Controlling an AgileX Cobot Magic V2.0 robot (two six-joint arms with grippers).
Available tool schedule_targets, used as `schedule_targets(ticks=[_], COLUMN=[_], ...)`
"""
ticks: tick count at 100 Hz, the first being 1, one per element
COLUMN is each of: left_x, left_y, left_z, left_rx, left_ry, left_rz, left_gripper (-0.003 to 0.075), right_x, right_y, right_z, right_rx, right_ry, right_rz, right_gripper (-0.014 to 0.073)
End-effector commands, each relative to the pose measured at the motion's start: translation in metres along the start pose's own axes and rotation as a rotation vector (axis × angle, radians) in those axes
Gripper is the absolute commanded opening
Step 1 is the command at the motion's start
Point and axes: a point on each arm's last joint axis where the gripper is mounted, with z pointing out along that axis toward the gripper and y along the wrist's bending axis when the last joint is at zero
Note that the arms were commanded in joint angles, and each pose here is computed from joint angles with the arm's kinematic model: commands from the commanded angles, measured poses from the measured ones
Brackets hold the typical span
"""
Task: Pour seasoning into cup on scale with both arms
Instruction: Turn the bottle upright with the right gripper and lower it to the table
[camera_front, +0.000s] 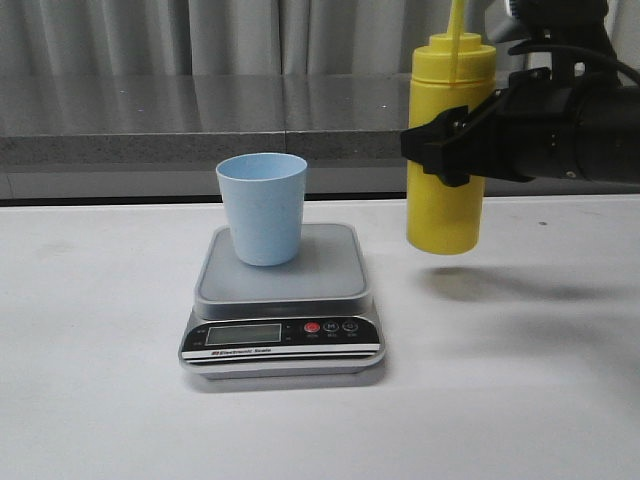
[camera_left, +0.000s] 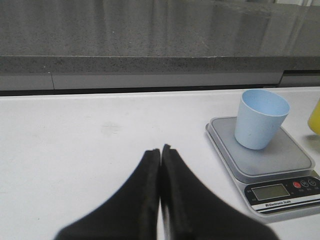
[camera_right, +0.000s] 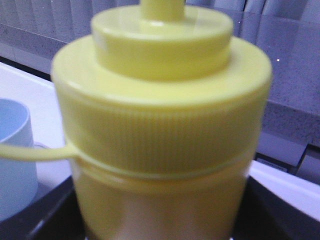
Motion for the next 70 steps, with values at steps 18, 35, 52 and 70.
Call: schedule_targets(ticks=[18, 35, 52, 70], left_x=[-0.015, -0.015, -0.015, -0.015], left_y=[-0.003, -0.003, -0.003, -0.003], left_z=[-0.003, -0.003, -0.003, -0.003], left_rx=[0.027, 0.027, 0.027, 0.027], left_ry=[-0.095, -0.095, -0.095, -0.095], left_rz=[-0.014, -0.014, -0.014, -0.014], left_gripper=[-0.002, -0.002, -0.002, -0.002], right_x=[-0.007, 0.004, 0.009, 0.009], right_y=[-0.003, -0.003, -0.003, -0.003], right_z=[0.003, 0.006, 0.008, 0.008], right_rx=[0.0, -0.002, -0.003, -0.003], right_ry=[-0.113, -0.087, -0.072, -0.07], right_rz=[0.014, 0.024, 0.029, 0.029], right_gripper=[0.0213, 0.0213, 0.0213, 0.0216])
